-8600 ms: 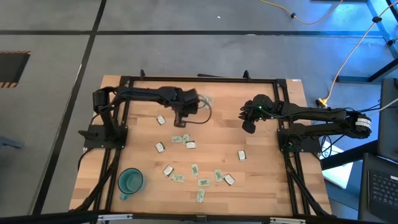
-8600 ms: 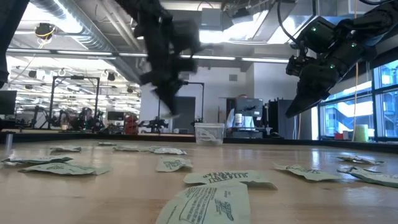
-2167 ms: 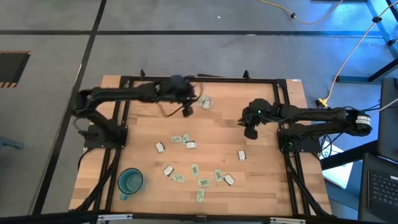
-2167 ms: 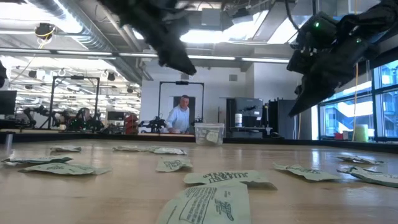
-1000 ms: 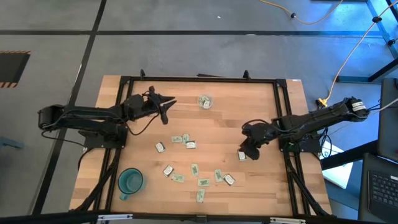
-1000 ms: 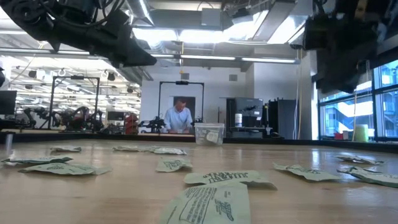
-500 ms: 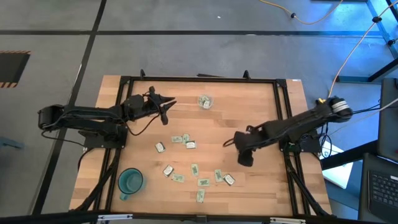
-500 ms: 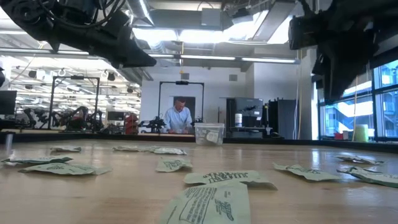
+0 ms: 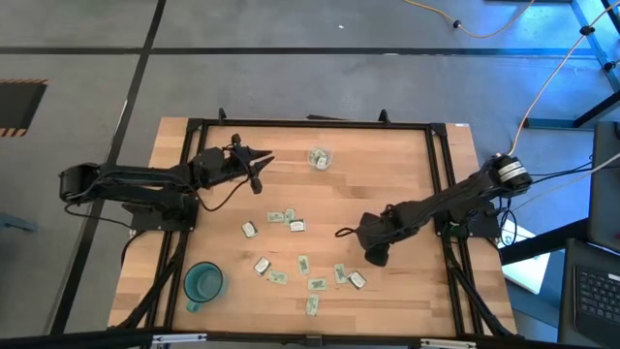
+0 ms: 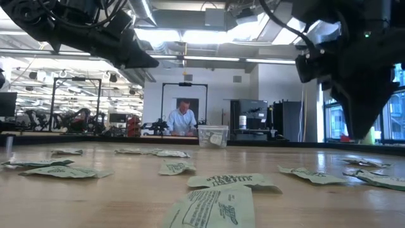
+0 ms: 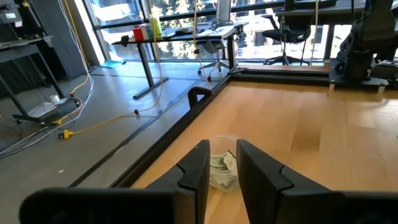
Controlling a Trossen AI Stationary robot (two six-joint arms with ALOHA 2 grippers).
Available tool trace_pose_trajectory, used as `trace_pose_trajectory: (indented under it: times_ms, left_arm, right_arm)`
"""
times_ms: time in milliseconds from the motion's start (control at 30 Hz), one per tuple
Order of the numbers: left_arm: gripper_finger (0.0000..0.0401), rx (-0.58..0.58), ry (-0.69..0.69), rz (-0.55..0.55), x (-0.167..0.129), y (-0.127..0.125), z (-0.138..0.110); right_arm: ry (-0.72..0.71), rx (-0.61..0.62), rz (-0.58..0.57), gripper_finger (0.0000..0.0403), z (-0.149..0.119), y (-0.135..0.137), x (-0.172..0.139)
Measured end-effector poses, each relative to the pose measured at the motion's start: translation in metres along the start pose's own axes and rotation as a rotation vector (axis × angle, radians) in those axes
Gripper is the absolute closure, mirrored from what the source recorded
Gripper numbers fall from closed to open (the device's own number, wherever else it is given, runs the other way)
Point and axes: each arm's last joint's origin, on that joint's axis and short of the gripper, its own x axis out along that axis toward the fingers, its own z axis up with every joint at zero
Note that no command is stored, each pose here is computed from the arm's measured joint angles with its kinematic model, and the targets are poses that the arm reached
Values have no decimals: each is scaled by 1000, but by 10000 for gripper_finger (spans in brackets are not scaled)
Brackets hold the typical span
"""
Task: Pick and place items into bin
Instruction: Put the green stevia packet into the transparent bin
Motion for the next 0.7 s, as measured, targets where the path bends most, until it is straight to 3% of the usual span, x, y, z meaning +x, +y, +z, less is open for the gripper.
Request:
trace_pose_trajectory:
  times_ms: [233, 467, 700]
  left_arm:
    - [330, 2, 8, -1, 0, 0, -1]
    - [328, 3, 12, -1, 0, 0, -1]
    - [327, 3, 13, -1, 0, 0, -1]
  right_arm:
    - [50, 142, -13, 250, -10, -5, 11]
    - [62, 166, 51, 250, -22, -3, 27]
    - [73, 212, 34, 261, -29, -10, 35]
